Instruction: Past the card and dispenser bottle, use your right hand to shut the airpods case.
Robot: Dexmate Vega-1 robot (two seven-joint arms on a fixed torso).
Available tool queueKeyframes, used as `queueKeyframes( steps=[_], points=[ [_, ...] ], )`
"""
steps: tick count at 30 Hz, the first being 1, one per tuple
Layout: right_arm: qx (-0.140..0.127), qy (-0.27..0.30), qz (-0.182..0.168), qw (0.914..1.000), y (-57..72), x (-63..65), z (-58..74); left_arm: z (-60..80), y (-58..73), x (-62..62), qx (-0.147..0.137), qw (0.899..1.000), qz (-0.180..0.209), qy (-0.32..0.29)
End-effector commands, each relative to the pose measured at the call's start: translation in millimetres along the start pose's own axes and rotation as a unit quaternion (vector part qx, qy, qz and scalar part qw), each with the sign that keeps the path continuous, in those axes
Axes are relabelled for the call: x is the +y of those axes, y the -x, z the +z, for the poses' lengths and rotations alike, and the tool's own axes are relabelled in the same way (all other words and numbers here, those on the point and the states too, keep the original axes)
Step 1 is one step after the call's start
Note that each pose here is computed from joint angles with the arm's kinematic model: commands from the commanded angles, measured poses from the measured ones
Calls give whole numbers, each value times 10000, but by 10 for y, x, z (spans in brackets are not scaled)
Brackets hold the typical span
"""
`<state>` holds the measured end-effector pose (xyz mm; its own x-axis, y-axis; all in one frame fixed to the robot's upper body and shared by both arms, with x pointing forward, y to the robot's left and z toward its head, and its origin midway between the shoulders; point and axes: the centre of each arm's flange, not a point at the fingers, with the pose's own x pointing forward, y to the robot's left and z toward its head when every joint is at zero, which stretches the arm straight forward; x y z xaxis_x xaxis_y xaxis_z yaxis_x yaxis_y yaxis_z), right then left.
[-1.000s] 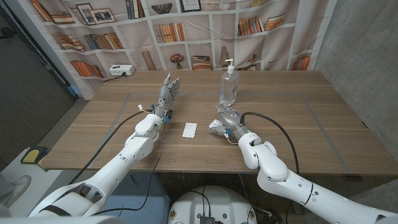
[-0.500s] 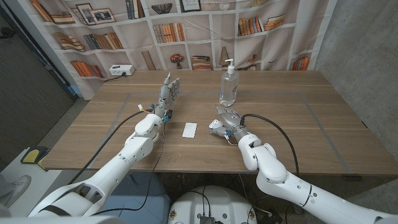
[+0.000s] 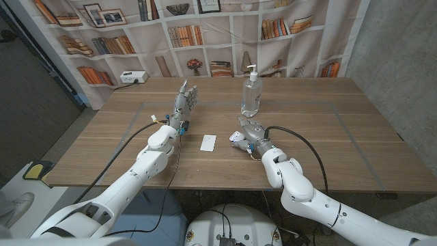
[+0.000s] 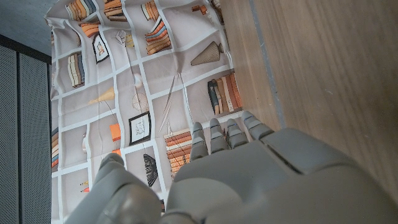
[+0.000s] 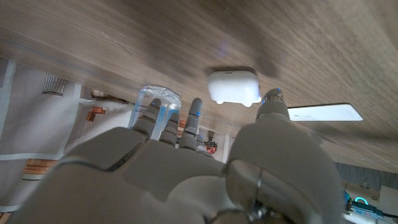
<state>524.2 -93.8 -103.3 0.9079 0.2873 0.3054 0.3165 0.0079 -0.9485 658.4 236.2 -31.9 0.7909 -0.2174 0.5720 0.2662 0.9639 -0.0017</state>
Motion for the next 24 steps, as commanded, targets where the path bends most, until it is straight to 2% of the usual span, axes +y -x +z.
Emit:
queueKeyframes(
  steps=[1,24],
  points=[
    [51,43,110,9999,-10,46,-13,-13,4,-4,6,10000,9,18],
    [50,66,235,9997,-32,120,-13,-4,22,-12,13,10000,22,30]
  ],
)
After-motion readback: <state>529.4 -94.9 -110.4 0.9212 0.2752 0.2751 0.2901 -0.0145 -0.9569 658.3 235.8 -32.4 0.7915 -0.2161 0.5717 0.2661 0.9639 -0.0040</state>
